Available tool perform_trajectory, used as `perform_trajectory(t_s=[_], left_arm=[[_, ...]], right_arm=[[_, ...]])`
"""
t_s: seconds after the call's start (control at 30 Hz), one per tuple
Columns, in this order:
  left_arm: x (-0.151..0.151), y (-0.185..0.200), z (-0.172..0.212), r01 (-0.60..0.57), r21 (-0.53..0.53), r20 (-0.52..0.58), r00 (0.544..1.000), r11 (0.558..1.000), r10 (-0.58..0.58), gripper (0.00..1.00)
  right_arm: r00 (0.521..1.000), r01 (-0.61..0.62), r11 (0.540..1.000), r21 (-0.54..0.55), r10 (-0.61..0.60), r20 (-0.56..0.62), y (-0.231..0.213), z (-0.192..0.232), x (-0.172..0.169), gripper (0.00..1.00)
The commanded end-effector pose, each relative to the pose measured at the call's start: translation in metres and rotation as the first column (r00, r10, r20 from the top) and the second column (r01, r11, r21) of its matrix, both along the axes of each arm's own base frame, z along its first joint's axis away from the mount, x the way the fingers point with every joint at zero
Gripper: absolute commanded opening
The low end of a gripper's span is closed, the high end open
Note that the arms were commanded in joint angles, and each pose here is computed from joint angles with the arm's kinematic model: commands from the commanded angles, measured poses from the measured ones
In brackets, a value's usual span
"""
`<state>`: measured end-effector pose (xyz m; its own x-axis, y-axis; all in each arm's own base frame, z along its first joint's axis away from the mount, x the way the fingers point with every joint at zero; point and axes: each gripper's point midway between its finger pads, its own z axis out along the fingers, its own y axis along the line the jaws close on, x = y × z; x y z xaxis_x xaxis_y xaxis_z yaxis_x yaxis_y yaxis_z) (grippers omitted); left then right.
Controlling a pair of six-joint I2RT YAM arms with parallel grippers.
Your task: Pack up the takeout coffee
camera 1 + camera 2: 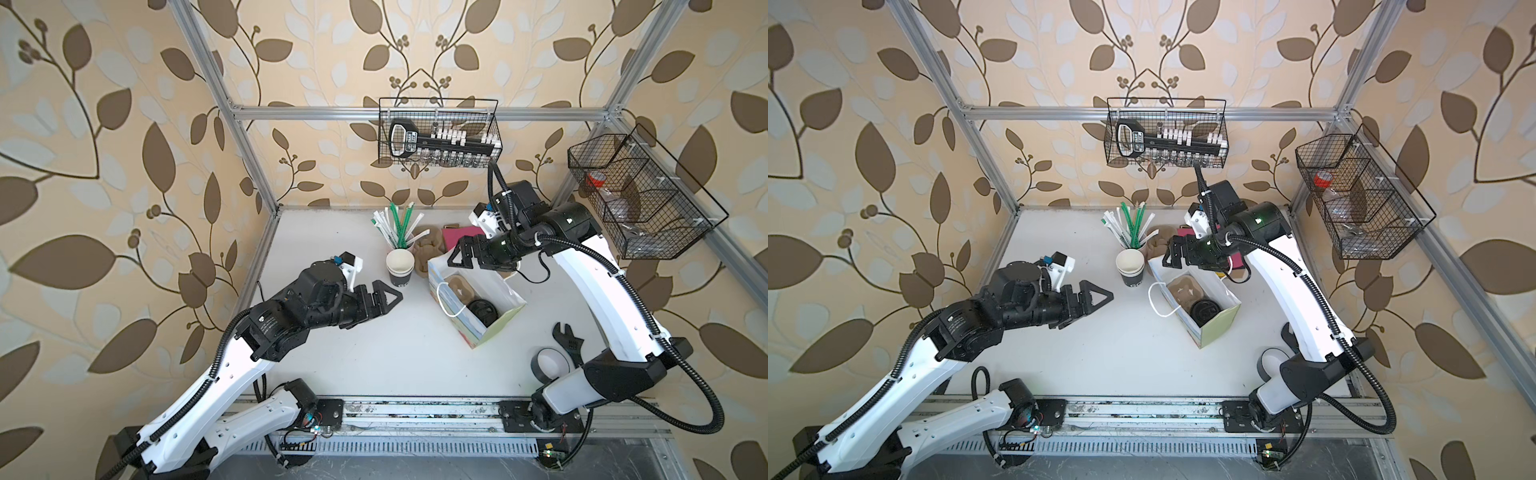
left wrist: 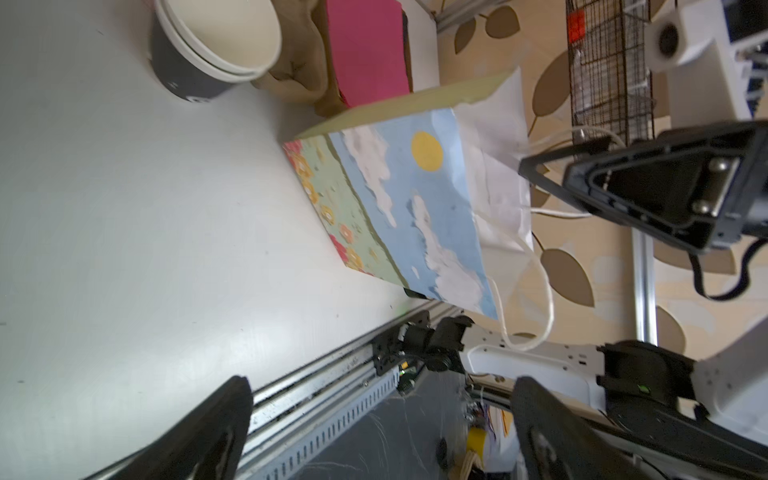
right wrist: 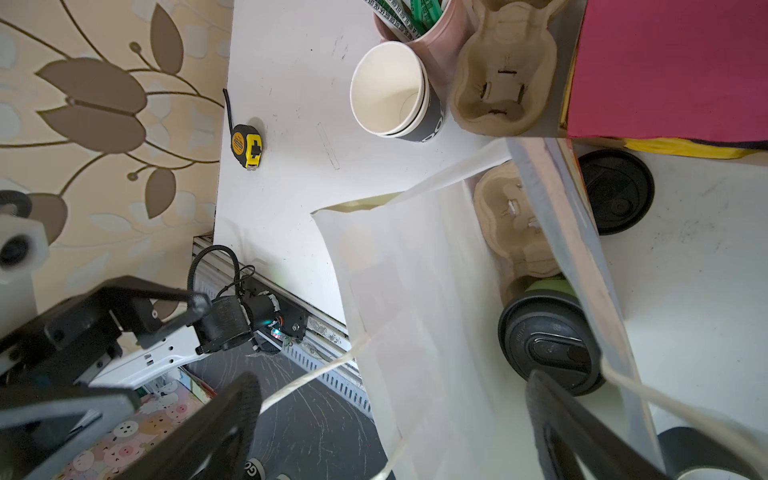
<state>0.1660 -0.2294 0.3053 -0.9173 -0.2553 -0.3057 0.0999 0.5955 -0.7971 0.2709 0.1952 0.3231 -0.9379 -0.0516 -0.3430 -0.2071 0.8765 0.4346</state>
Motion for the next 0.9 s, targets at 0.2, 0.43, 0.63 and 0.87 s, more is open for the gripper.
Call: perform_trajectory(t_s=[0.2,0.43,0.63,0.87], left_arm=[[0.005,-0.061,0.038,0.013,-0.069,0.051,0.999,0.998,-0.009,0.97],[0.013,-0.080,0.049,0.014,-0.096,0.076,0.997,0.995,-0.006,0.90],[0.018,-0.099,0.042,0.041,-0.070,0.070,0.997,0.997,-0.036,0.60],[0.028,-0.102,0.050,0.016,-0.048,0.104,0.995,0.999,-0.011,0.18]], right_arm=[[1.000,0.002,1.000,-0.025,-0.001,0.014,-0.008,-0.001,-0.003,1.00],[1.000,-0.001,1.000,-0.023,0.001,0.012,-0.008,-0.001,-0.005,1.00],[1.000,-0.005,1.000,-0.010,0.005,0.017,-0.007,0.002,-0.007,1.00],[1.000,-0.016,1.000,0.018,0.016,0.025,-0.005,0.009,-0.011,1.00]])
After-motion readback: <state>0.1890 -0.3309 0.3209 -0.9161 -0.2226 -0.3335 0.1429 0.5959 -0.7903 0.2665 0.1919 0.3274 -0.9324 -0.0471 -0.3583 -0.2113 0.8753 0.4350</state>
